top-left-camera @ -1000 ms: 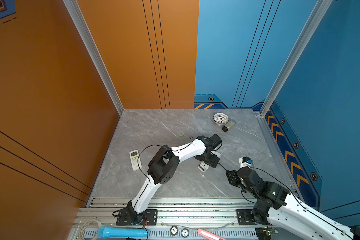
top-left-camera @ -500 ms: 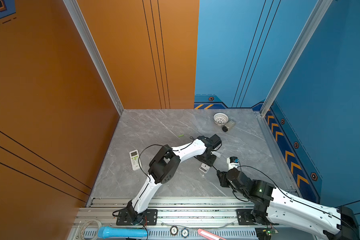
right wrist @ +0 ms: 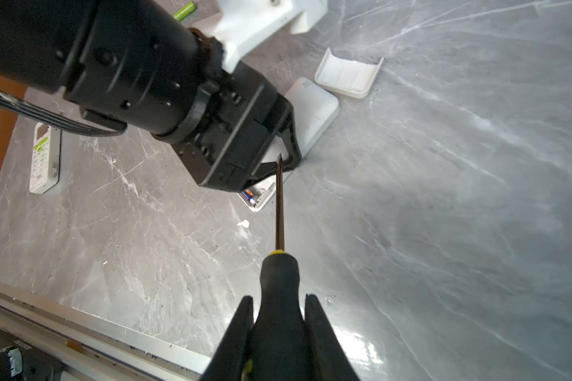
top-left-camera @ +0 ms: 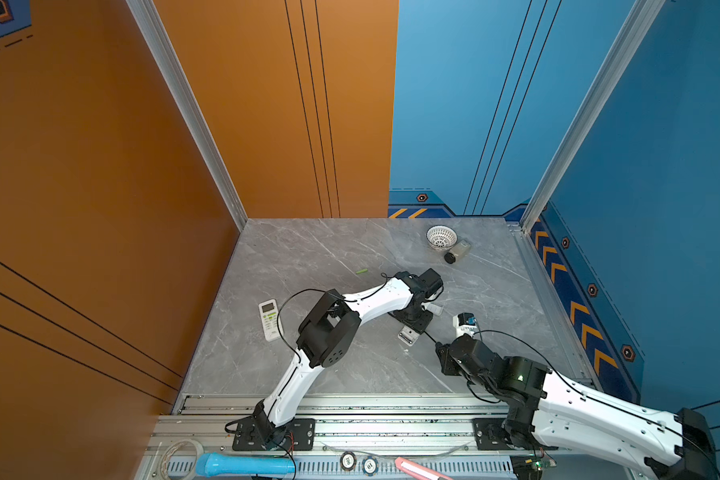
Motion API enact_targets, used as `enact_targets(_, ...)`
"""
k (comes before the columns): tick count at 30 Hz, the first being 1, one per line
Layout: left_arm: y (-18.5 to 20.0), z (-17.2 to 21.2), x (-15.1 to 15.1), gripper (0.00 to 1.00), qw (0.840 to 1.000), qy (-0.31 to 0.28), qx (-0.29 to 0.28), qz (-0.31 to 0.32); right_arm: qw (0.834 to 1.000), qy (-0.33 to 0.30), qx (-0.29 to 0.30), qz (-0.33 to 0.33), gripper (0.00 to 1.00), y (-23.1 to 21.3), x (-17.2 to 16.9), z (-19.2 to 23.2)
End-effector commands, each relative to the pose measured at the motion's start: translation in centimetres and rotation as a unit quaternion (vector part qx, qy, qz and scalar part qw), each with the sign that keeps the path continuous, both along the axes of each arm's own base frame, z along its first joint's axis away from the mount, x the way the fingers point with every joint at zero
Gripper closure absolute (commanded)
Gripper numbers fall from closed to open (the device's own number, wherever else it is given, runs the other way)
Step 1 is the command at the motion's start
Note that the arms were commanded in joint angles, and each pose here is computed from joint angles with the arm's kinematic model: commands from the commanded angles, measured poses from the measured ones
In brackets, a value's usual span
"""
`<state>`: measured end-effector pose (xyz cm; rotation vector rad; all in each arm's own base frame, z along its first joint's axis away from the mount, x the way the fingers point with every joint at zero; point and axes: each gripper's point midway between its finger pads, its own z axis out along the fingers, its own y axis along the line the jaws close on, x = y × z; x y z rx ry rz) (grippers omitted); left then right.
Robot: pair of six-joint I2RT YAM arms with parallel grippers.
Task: Unload the batteries from the remote control
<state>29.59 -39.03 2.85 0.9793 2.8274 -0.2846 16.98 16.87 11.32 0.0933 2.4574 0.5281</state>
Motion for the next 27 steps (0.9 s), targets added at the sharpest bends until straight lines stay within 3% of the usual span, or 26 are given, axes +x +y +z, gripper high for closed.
enact_targets(1,0.4,-1.3,-1.8,0.79,0.999,0.035,0.008,-0.016,0.997,0.072,-0.020,-0.012,1.00,-2.5,-2.7,-1.4)
enact_targets(8,0.2,-1.3,-1.9,0.85,0.999,0.039,0.003,-0.020,0.994,0.067,0.040,0.075,1.00,0.9,-3.6,-0.1)
enact_targets(13,0.0,-1.2,-2.1,0.89,0.999,0.040,0.000,-0.023,0.992,0.054,0.026,0.108,1.00,2.4,-2.9,1.1)
enact_targets(27,0.0,-1.3,-2.1,0.94,0.999,0.042,-0.003,-0.022,0.993,0.043,0.038,0.101,1.00,2.8,-1.9,2.4)
